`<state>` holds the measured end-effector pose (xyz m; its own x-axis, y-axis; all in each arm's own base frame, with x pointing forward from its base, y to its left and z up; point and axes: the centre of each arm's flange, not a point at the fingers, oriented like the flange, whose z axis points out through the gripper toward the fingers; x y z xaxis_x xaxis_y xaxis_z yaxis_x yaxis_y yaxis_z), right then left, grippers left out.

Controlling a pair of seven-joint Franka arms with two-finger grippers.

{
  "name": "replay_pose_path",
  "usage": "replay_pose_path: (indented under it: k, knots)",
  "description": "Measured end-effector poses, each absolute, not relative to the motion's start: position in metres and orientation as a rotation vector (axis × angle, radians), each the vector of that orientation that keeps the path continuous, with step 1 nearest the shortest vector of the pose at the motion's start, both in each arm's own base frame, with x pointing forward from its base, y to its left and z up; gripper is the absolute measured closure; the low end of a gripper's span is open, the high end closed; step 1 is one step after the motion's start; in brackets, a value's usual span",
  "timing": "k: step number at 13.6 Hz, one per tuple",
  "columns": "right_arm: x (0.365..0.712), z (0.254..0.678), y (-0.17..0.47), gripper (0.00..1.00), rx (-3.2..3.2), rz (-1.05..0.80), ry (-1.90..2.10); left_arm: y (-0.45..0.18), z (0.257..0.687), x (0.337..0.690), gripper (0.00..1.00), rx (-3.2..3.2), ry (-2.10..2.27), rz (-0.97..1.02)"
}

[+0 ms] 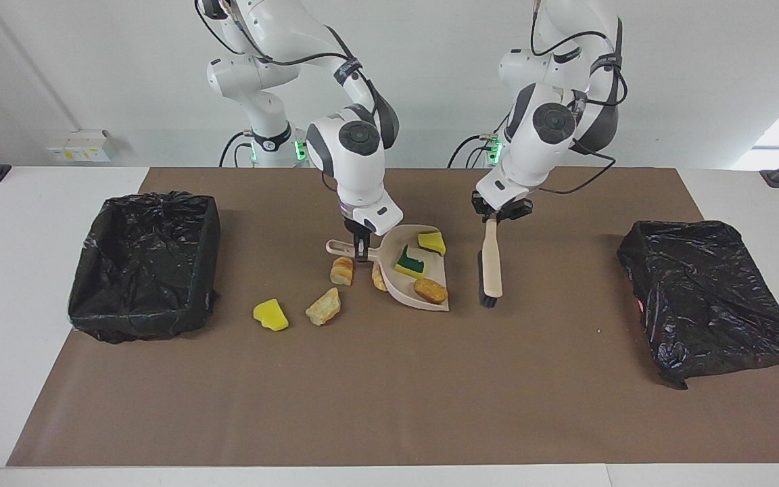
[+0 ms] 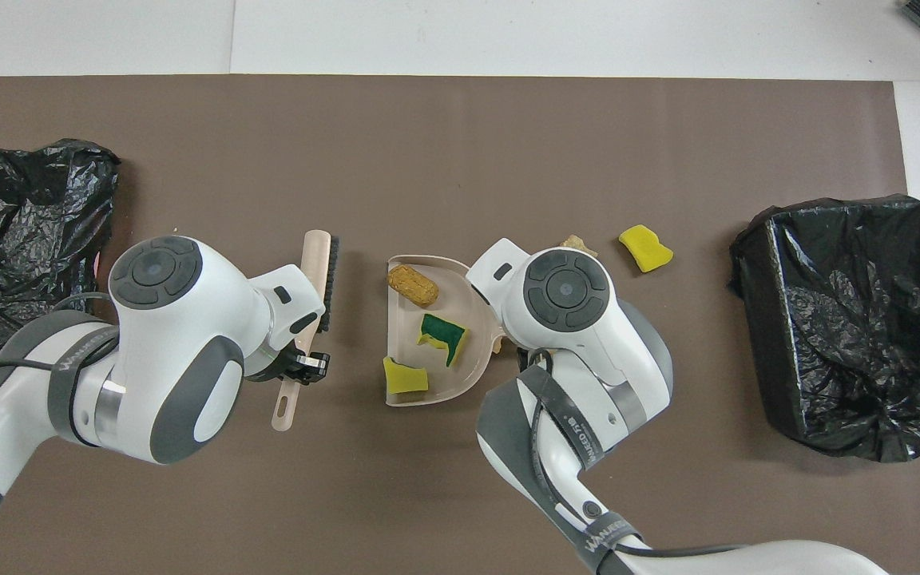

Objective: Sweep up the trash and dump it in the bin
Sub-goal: 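Sweep more scraps into the dustpan with the left gripper's brush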

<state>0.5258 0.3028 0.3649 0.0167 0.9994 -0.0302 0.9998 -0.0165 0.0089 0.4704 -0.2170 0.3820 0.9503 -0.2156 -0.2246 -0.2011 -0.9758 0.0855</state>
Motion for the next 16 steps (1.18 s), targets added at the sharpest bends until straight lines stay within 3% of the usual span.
replay_pose_path:
  k: [4, 10, 13, 16]
  knots:
    - [0.528, 0.369, 0.302, 0.69, 2.221, -0.011, 2.179, -0.24, 0.358, 0.422, 0.74, 3.055, -0.398, -0.462]
    - [0.56, 0.388, 0.262, 0.69, 2.175, 0.046, 2.21, -0.31, 0.373, 0.357, 0.74, 3.019, -0.372, -0.451]
    - [0.566, 0.393, 0.254, 0.69, 2.17, 0.066, 2.221, -0.318, 0.39, 0.366, 0.74, 3.01, -0.331, -0.405]
    - [0.569, 0.397, 0.253, 0.69, 2.157, 0.077, 2.23, -0.296, 0.425, 0.399, 0.74, 2.996, -0.23, -0.385]
